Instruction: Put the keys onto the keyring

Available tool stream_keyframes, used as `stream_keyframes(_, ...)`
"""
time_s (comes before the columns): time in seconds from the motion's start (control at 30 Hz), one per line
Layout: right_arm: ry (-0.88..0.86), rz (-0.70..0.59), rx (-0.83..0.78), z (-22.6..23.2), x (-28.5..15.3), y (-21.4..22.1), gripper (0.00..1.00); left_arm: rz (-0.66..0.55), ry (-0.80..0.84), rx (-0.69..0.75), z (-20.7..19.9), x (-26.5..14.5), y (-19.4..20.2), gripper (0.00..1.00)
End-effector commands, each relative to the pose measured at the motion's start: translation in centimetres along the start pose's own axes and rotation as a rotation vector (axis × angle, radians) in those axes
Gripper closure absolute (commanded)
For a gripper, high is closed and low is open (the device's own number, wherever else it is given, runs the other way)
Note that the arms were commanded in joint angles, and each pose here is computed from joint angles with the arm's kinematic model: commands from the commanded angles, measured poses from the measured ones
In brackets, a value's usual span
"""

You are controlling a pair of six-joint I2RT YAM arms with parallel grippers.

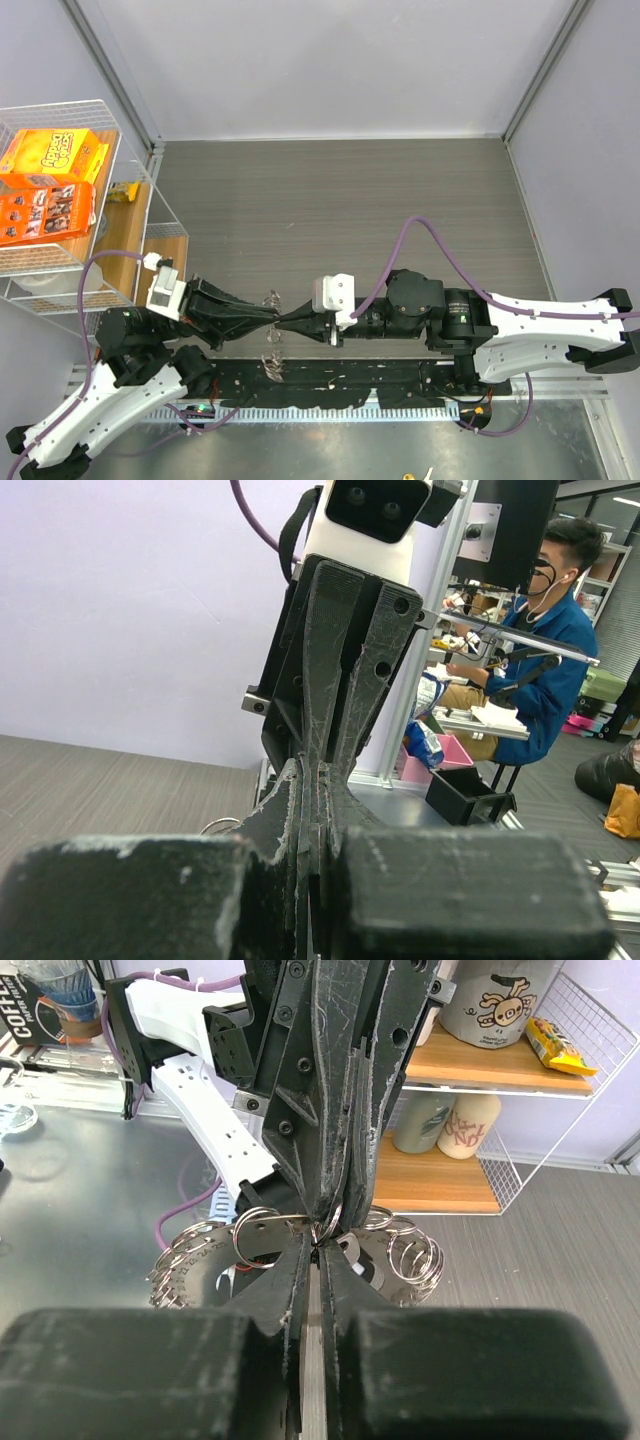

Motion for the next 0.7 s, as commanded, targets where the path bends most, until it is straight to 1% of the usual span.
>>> stream_keyframes(0.0, -0.01, -0.085, -0.005, 0.1, -0.05, -2.02, 0.93, -0.082, 0.023, 0.042, -0.58, 0.04, -1.38, 1.0)
stream_keyframes(0.03, -0.01, -0.084, -0.006, 0.1, -0.06, -2.0, 0.95, -0.078, 0.022, 0.04, -0.54, 0.02, -1.25, 1.0)
stream_keyframes(0.2, -0.029, -0.063, -0.01, 0.28, -0.04, -1.83, 0.95, -0.077, 0.032, 0.04, -0.71, -0.14, -1.18, 1.0)
stream_keyframes(0.4, 0.002, -0.02, -0.002, -0.02, -0.37, -2.01, 0.94, -0.064, 0.058, 0.039, -1.05, -0.3, -1.14, 1.0)
stream_keyframes(0.47, 0.003, -0.011, 0.001, -0.02, -0.46, -2.0, 0.94, -0.053, 0.067, 0.038, -1.07, -0.27, -1.07, 1.0)
stream_keyframes(0.5, 0.038, -0.003, 0.002, -0.31, -0.53, -1.92, 0.95, -0.045, 0.074, 0.036, -1.1, -0.26, -0.99, 1.0)
stream_keyframes(0.63, 0.036, 0.015, 0.008, -0.24, -0.71, -1.88, 0.95, -0.014, 0.108, 0.026, -1.35, -0.13, -1.03, 1.0)
stream_keyframes(0.67, 0.035, 0.026, 0.008, -0.24, -0.8, -1.82, 0.95, -0.007, 0.114, 0.022, -1.42, -0.11, -1.06, 0.99)
Point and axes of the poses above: each gripper's point midway between its finger pads, its own x axis out along the fingers, its own z axis along the line the jaws close on, y = z × x, the point moved 9 cm from there along -x, back along the fingers, and after that the axes turned 6 degrees about x, right-handed, at the moved point
